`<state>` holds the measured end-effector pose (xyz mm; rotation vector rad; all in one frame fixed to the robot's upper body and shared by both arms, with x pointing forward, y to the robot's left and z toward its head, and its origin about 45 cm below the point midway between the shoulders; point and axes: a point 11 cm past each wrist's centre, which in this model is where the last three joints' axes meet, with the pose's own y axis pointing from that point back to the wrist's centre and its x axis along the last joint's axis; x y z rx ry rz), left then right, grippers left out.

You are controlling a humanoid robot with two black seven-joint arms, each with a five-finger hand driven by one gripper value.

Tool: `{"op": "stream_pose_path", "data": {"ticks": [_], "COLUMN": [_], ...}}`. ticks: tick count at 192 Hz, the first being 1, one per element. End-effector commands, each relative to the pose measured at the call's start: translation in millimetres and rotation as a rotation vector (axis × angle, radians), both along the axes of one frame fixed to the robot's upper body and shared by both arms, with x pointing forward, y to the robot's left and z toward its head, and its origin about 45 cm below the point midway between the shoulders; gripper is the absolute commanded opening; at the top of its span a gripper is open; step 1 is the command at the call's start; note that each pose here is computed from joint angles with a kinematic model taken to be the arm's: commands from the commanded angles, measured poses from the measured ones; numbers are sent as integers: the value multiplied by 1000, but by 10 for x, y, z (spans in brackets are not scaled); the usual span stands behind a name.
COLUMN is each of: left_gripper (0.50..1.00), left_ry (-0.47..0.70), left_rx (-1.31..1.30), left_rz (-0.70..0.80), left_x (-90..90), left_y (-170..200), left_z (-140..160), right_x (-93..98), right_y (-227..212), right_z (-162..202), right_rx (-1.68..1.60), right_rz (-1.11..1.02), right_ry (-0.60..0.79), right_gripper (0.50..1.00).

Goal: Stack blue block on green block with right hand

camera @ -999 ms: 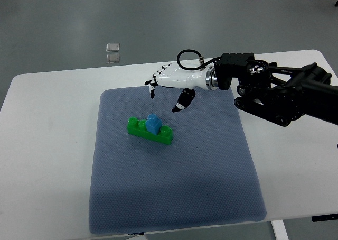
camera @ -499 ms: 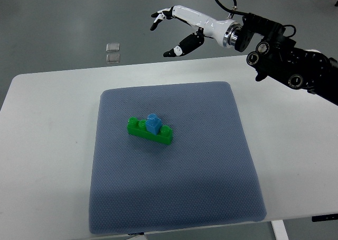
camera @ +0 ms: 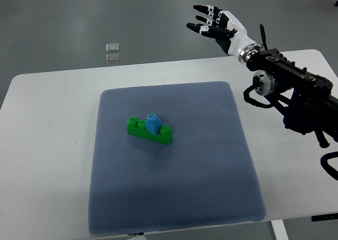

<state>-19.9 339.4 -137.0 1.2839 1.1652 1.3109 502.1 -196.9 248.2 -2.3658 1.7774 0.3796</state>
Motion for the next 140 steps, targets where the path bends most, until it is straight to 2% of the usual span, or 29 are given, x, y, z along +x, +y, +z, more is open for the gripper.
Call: {"op": "stream_pose_path", "data": {"ticks": [1, 51, 140], "left_gripper": [1000, 1000, 1000], "left_ry": [1, 1, 1], "left_rx": [0, 0, 0], "left_rz": [0, 0, 0], "left_x": [-2, -2, -2], "left_y": [0, 0, 0], "left_z": [0, 0, 0], "right_x": [-69, -181, -180], "right_y": [-52, 36, -54], "right_z": [-257, -512, -497], "right_rx": [131, 291, 290], "right_rz": [-61, -93, -131], "right_ry": [91, 184, 135], "right_gripper": [911, 913, 913]}}
